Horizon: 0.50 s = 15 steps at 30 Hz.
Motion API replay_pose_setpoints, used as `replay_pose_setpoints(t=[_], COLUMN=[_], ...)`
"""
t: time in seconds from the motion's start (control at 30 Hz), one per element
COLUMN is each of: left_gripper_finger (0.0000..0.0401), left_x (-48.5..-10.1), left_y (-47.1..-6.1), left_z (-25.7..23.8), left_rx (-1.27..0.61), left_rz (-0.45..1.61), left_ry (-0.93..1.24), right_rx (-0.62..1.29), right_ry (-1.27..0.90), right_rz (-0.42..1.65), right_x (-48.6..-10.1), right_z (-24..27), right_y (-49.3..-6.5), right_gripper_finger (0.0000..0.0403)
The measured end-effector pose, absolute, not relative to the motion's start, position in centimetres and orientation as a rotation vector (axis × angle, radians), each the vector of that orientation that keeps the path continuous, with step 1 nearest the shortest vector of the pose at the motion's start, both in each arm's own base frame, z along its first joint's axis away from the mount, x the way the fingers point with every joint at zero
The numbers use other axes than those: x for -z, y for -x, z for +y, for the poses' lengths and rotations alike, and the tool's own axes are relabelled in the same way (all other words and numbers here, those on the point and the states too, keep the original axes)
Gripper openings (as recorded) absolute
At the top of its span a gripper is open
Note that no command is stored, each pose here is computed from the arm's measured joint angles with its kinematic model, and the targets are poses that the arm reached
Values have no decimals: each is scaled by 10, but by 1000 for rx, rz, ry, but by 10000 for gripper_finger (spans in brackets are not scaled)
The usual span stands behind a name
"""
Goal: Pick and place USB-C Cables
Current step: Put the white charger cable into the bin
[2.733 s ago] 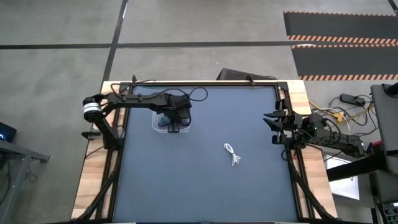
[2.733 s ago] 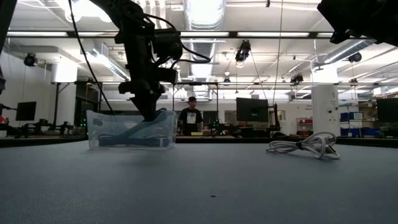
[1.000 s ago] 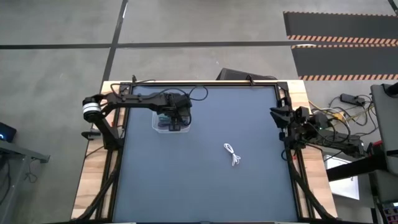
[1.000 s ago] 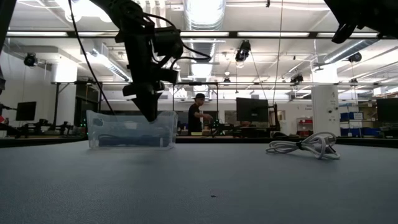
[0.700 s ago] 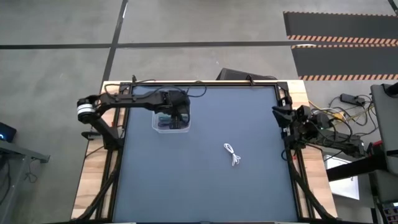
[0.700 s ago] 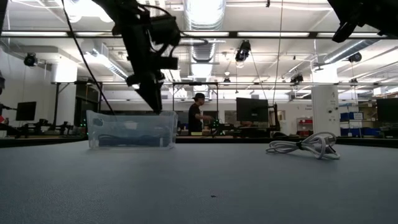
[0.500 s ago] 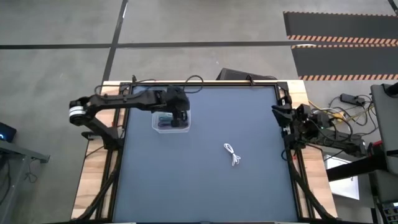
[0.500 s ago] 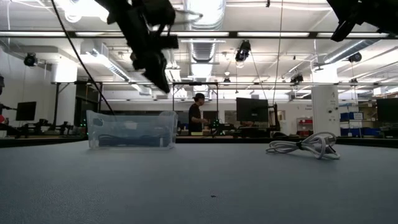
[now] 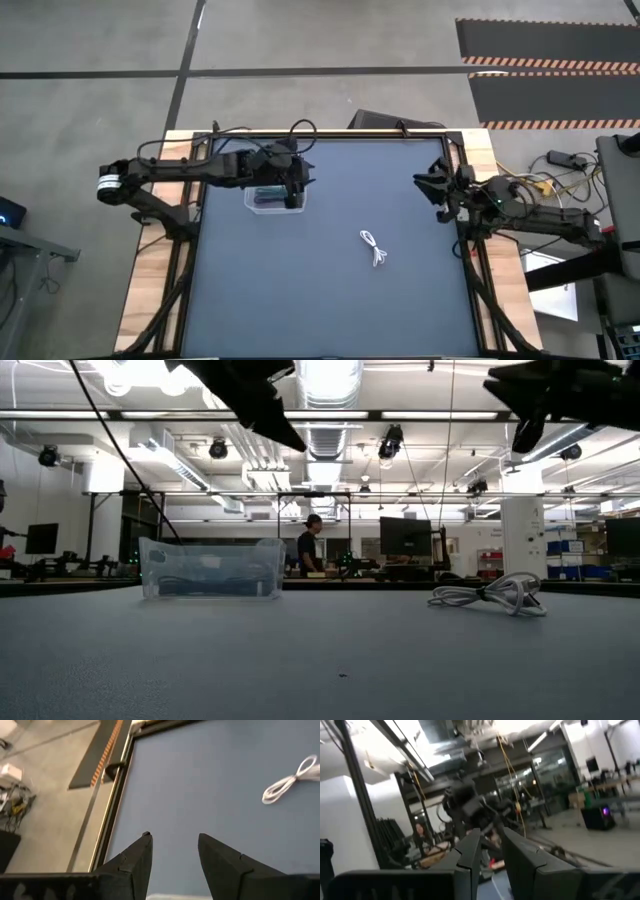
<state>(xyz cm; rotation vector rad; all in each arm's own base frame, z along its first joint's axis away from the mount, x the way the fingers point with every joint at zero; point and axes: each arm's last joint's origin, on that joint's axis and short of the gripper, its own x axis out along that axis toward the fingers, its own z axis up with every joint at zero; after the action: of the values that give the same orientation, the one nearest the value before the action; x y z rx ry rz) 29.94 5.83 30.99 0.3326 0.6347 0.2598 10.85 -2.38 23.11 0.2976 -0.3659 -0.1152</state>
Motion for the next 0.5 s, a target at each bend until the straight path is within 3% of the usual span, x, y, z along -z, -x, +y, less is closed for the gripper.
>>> replay_pose_setpoints(t=[0.5], left_gripper_finger=[144], left_x=[-279], left_y=[-290], left_z=[46], left_rx=[-258], left_rz=[476], left_ry=[-316], right_rx=[99], right_ry=[-575], right_rz=[-42], right_x=[-195], right_z=[-22], right_y=[-146], right_gripper_finger=[68])
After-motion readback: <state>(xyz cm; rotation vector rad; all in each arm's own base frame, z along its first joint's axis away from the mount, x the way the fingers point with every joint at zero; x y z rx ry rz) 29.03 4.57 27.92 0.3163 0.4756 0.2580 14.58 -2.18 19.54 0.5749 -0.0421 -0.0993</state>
